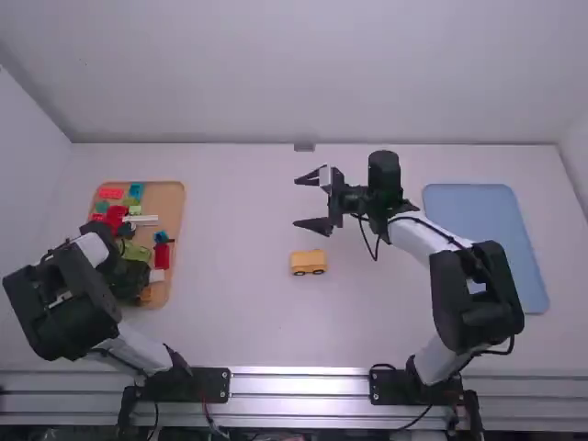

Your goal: Assemble lego blocks to make yellow taxi

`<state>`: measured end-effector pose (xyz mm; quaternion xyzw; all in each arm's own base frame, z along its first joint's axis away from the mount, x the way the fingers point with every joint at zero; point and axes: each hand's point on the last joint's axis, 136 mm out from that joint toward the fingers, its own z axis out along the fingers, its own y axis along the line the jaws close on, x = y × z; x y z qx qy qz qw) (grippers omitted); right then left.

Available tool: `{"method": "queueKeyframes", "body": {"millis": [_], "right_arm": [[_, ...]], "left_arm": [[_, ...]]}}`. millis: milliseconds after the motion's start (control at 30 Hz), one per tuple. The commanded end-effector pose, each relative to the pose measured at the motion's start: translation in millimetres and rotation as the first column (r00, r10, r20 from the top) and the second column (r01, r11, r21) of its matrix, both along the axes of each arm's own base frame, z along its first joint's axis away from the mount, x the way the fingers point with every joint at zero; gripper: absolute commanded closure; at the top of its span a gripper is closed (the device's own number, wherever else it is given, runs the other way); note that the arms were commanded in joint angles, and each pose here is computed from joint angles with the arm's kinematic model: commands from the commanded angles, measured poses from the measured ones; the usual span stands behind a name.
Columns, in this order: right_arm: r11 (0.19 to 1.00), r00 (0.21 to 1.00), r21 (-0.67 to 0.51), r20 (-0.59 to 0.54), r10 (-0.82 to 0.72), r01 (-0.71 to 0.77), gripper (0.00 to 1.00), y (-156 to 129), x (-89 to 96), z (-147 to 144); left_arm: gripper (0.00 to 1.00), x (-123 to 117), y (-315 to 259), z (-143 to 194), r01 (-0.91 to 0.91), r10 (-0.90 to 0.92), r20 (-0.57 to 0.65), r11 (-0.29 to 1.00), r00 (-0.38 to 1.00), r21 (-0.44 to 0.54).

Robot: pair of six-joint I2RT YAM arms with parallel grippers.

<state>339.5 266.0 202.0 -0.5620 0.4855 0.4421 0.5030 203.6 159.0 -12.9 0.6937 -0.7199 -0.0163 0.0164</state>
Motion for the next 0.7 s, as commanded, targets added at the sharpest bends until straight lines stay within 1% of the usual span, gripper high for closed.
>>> {"method": "queueKeyframes", "body": {"millis": [0, 233, 300, 367, 400, 467, 500, 533, 567, 633, 667], "right_arm": [[1.0, 0.999, 0.016, 0.046, 0.002, -0.003, 0.01, 0, 3.0, 18], [1.0, 0.999, 0.016, 0.045, 0.001, -0.002, 0.01, 0, 3.1, 18], [1.0, 0.999, 0.016, 0.045, 0.001, -0.002, 0.01, 0, 3.1, 18], [1.0, 0.999, 0.016, 0.046, 0.001, -0.002, 0.01, 0, 3.1, 18], [1.0, 0.999, 0.016, 0.046, 0.001, -0.002, 0.01, 0, 3.1, 18], [1.0, 0.999, 0.016, 0.046, 0.003, -0.004, 0.01, 0, 2.6, 18], [1.0, 0.999, 0.016, 0.046, 0.003, -0.004, 0.01, 0, 2.7, 18], [1.0, 0.999, 0.016, 0.046, 0.003, -0.003, 0.01, 0, 2.8, 18], [1.0, 0.999, 0.016, 0.046, 0.003, -0.003, 0.01, 0, 2.8, 18], [1.0, 0.999, 0.016, 0.046, 0.003, -0.004, 0.01, 0, 2.7, 18], [1.0, 0.999, 0.016, 0.044, 0.003, -0.004, 0.01, 0, 2.7, 18]], "left_arm": [[0.48, -3, -8, -5, -0.013, 0.012, -0.014, 0.999, 1.0, -0.029], [0.51, -3, -12, -16, -0.028, 0.028, 0.004, 0.999, 1.0, -0.02], [0.57, -3, -13, -19, -0.027, 0.028, 0.012, 1.0, 1.0, -0.015], [0.7, -5, -12, -22, -0.03, 0.03, 0.013, 1.0, 0.999, -0.009], [0.71, -5, -12, -22, -0.031, 0.031, 0.012, 0.999, 0.999, -0.009], [0.77, -5, -12, -21, -0.045, 0.045, 0.01, 0.999, 0.999, -0.007], [0.79, -3, -11, -19, -0.048, 0.048, 0.014, 0.999, 0.999, -0.011], [0.79, -2, -11, -19, -0.048, 0.048, 0.018, 0.999, 0.999, -0.013], [0.78, 4, -13, -17, -0.038, 0.039, 0.038, 0.999, 0.999, -0.026], [0.66, 9, -13, -15, -0.04, 0.043, 0.061, 0.998, 0.997, -0.041], [0.64, 9, -13, -15, -0.041, 0.043, 0.062, 0.998, 0.997, -0.042]]}}
